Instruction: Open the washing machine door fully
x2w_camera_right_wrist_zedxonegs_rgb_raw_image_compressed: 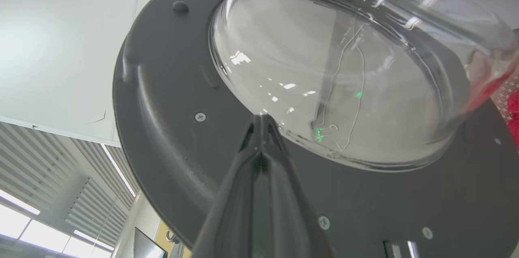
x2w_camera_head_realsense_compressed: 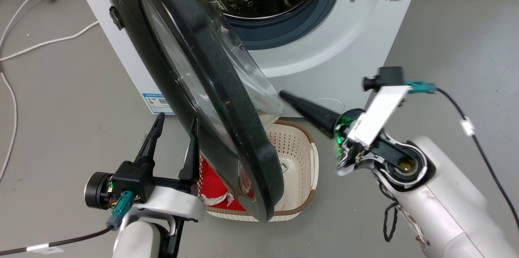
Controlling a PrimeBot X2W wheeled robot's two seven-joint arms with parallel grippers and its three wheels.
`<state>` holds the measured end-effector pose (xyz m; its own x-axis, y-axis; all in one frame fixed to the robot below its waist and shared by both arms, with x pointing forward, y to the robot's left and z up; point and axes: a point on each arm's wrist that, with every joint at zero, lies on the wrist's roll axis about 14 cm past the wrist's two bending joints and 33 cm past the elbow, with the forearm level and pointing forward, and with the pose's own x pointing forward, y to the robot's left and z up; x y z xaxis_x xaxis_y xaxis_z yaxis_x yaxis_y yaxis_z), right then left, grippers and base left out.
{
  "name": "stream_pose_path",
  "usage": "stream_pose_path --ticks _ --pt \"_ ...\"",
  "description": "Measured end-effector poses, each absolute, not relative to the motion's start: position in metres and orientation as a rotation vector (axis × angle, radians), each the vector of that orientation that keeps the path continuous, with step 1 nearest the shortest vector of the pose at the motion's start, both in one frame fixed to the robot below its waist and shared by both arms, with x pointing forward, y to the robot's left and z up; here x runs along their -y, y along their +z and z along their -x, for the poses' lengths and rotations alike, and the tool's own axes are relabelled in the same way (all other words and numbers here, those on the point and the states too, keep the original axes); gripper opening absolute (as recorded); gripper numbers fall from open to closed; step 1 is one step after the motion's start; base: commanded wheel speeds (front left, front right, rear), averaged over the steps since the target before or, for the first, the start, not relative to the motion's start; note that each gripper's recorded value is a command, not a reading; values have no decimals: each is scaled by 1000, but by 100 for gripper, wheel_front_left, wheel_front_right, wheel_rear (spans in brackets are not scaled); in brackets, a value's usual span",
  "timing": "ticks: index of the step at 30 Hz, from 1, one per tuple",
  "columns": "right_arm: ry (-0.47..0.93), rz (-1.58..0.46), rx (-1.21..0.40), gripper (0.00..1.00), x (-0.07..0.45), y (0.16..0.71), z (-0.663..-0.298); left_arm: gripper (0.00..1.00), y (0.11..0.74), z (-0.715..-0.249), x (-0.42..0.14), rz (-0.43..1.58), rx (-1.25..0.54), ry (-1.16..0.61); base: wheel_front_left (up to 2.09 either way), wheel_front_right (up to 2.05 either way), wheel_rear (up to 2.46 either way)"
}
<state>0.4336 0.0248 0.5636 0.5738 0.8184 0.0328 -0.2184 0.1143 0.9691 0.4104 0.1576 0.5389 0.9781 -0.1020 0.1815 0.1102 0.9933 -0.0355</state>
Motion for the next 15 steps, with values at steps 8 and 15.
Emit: stream_pose_path --ticks 8,15 --pt "544 -1226 -280 0 50 559 -451 100 539 -408 -158 48 180 -105 0 0 0" --pt "269 -1170 -95 45 121 531 -441 100 538 -405 -159 50 177 -101 0 0 0"
